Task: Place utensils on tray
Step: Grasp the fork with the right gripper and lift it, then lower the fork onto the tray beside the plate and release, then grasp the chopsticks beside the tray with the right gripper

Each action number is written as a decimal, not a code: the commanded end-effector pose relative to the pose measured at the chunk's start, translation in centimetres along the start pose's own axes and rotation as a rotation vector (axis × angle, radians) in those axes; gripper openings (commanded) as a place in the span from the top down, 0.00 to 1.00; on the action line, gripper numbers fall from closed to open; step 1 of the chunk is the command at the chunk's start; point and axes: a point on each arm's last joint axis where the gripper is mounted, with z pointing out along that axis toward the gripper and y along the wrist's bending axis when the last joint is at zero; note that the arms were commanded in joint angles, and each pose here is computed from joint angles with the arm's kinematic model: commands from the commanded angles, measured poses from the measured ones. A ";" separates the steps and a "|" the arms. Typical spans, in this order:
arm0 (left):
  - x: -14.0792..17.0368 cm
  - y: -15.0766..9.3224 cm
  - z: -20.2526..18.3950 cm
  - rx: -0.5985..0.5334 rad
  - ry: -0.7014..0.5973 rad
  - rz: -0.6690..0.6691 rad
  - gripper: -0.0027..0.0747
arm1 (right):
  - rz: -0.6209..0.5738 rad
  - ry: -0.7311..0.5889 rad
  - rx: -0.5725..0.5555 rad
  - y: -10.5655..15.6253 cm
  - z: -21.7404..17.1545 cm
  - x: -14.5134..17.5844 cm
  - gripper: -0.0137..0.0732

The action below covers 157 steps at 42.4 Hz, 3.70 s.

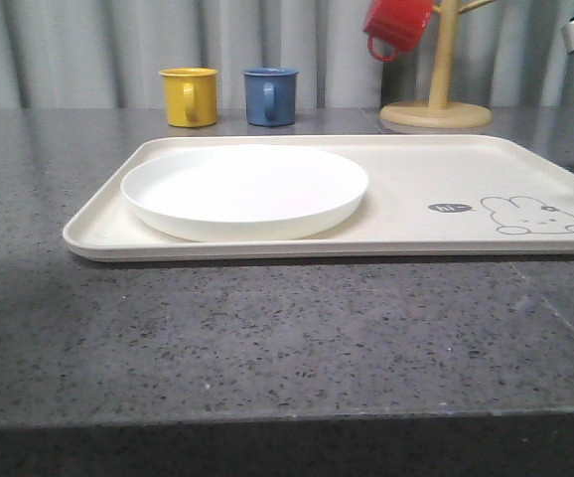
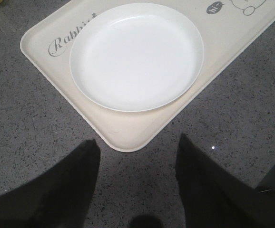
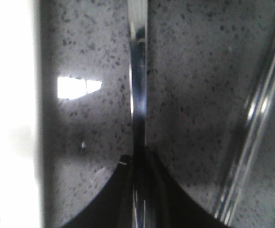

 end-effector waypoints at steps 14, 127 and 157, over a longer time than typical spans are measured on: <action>-1.2 0.0 -0.9 -0.001 -0.106 -0.011 0.49 | -0.162 -0.169 -0.119 8.9 -9.3 -0.4 0.87; -1.2 0.0 -0.9 -0.001 -0.106 -0.011 0.49 | 0.170 0.113 0.049 -4.5 -1.9 2.8 0.44; -1.2 0.0 -0.9 -0.001 -0.106 -0.011 0.49 | 0.170 0.137 0.043 -4.5 -1.0 2.5 0.82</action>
